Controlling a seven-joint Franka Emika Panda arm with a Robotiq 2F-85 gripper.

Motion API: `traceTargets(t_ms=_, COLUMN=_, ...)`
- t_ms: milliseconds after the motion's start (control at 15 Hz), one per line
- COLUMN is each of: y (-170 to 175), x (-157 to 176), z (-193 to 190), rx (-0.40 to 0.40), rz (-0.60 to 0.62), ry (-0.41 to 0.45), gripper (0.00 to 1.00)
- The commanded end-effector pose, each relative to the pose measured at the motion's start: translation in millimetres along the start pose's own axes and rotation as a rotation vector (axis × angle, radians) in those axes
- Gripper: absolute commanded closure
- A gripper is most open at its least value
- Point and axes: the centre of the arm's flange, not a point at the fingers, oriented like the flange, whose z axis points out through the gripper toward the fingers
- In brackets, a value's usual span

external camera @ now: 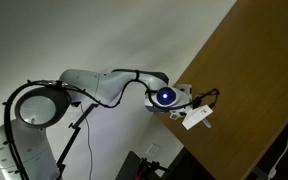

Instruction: Remove the marker from the mug cup and place it on the table

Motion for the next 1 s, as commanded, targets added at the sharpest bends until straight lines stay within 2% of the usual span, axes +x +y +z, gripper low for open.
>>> traceTargets(t_ms=0, y=34, x=16, z=14, rx=0.0, rz=-0.004, ry=-0.061, gripper=0.94)
traceTargets(t_ms=933, y=84, x=47, z=70, rx=0.054, rz=-0.029, ry=-0.175, gripper=0.94)
